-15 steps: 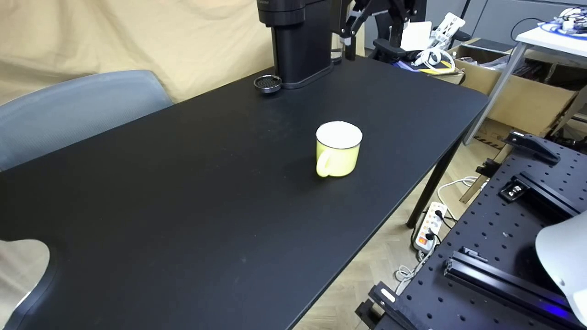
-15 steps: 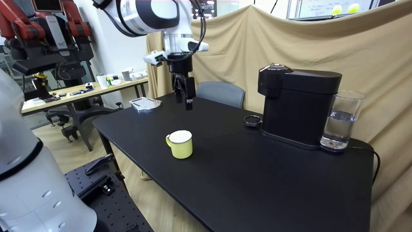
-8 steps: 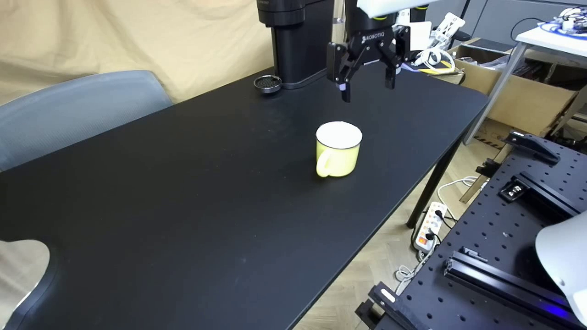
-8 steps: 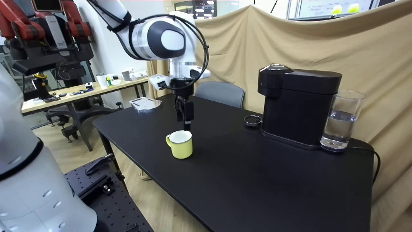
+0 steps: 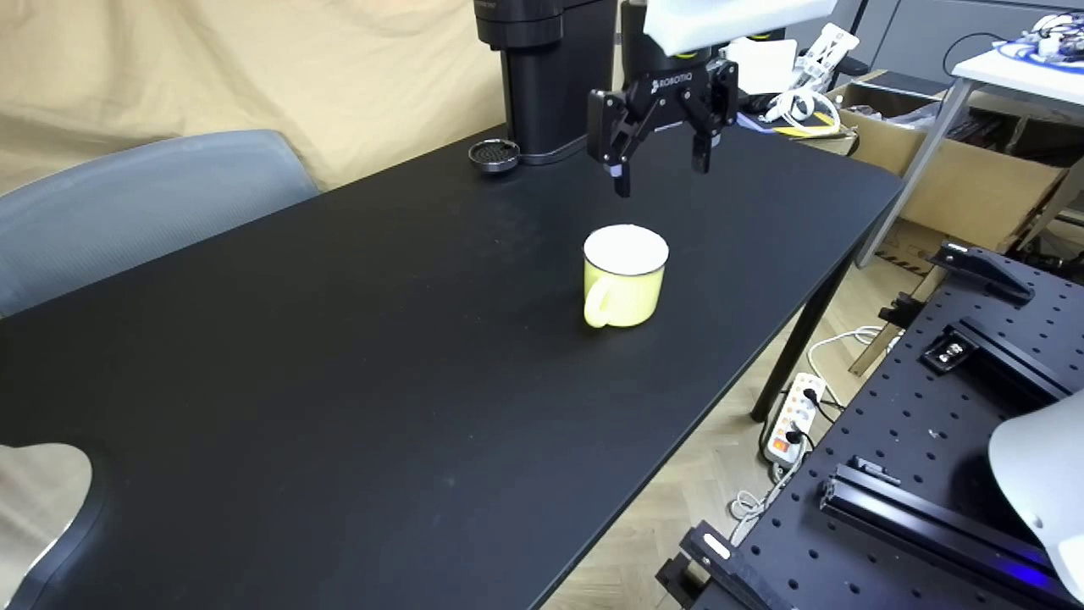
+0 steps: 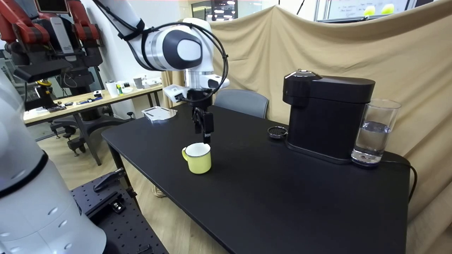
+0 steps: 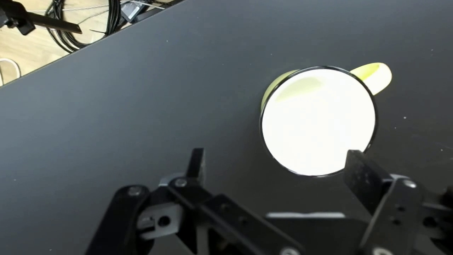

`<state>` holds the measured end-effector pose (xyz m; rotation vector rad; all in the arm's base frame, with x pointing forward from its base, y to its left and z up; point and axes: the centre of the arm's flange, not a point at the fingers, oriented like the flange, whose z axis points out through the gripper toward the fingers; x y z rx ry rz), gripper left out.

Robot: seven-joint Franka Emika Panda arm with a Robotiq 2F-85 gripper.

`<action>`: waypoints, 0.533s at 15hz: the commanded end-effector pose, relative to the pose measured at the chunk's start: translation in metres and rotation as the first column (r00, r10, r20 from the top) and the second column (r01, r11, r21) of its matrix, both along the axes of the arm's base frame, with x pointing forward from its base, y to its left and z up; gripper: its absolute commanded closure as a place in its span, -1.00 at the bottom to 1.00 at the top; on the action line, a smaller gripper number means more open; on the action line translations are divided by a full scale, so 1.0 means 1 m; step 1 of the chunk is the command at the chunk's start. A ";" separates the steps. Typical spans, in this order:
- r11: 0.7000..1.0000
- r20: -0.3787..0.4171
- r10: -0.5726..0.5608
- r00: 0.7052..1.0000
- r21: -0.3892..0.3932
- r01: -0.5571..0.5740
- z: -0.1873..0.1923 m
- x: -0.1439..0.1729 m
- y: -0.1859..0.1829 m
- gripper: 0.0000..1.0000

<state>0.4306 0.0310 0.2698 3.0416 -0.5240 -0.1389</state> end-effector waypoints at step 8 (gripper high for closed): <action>0.999 -0.082 -0.026 0.996 0.028 0.029 -0.077 -0.016 0.001 -1.00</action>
